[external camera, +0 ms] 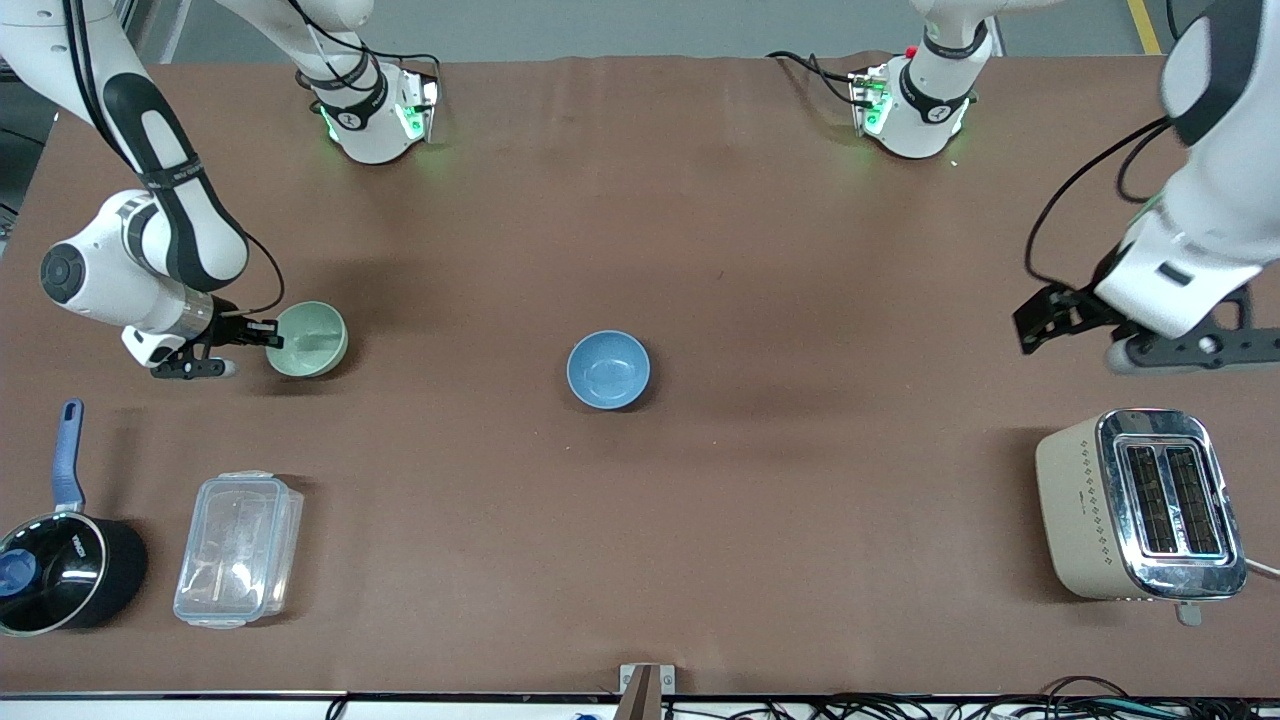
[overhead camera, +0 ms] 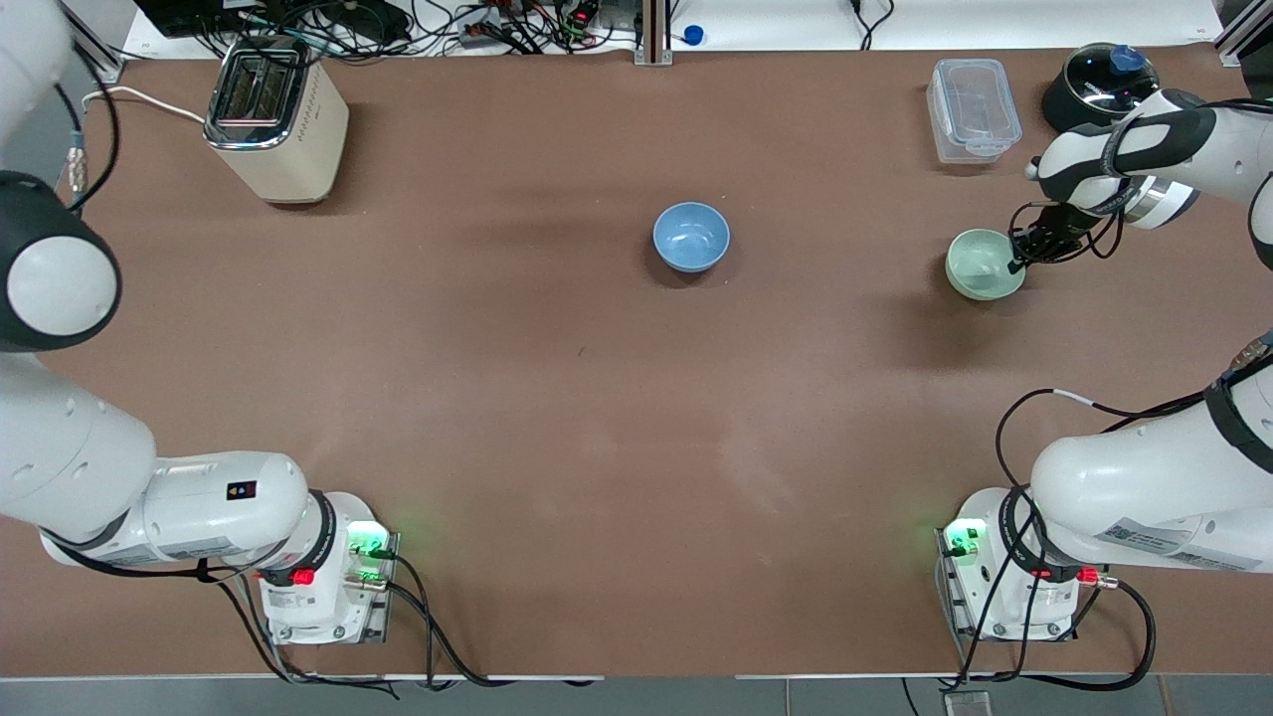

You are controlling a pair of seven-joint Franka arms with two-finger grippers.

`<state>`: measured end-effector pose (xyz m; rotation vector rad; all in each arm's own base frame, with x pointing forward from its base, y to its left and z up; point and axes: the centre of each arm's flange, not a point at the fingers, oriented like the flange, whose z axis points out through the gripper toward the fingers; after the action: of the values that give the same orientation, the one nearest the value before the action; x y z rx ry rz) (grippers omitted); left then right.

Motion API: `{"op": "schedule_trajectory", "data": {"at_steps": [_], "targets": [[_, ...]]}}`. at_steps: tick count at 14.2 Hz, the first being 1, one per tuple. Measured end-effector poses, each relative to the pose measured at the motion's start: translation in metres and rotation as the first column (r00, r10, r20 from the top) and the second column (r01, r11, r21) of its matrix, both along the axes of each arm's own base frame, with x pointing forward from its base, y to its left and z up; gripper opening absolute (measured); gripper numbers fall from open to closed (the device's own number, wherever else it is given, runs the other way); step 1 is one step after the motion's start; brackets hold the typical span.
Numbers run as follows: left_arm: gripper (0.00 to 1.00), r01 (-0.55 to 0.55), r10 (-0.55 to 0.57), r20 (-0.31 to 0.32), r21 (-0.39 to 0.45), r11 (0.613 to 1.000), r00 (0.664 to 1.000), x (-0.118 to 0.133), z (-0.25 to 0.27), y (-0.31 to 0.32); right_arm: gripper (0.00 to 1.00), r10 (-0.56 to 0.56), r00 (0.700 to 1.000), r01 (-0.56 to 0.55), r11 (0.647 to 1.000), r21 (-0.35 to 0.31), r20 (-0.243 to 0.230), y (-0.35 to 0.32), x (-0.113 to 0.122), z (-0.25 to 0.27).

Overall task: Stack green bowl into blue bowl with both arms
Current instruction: 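Release the blue bowl and withdraw the left gripper while the right gripper grasps, then lift the green bowl with the right gripper toward the blue bowl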

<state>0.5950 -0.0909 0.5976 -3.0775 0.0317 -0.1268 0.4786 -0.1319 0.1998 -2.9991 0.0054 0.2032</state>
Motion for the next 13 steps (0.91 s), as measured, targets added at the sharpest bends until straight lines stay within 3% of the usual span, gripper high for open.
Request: {"op": "schedule_trajectory", "data": {"at_steps": [4,8,11,13], "targets": [[1.0,0.02,-0.02,-0.014,-0.016,1.0,1.0,-0.023,0.018,0.021,0.04,0.02,0.998,-0.019,0.999,0.034,-0.052,0.006,0.008,0.017],[1.0,0.031,-0.032,-0.048,-0.021,0.999,0.998,-0.05,0.023,0.033,0.04,0.042,0.996,-0.035,0.996,0.082,-0.083,0.002,0.044,0.084],[1.0,0.04,-0.041,-0.058,-0.03,0.999,0.997,-0.068,0.023,0.028,0.04,0.017,0.996,-0.004,0.988,0.152,-0.088,0.009,0.066,0.127],[1.0,0.045,-0.047,-0.056,-0.029,0.999,0.997,-0.075,0.025,0.025,0.04,-0.011,0.994,0.027,0.987,0.16,-0.105,0.03,0.079,0.146]]}}
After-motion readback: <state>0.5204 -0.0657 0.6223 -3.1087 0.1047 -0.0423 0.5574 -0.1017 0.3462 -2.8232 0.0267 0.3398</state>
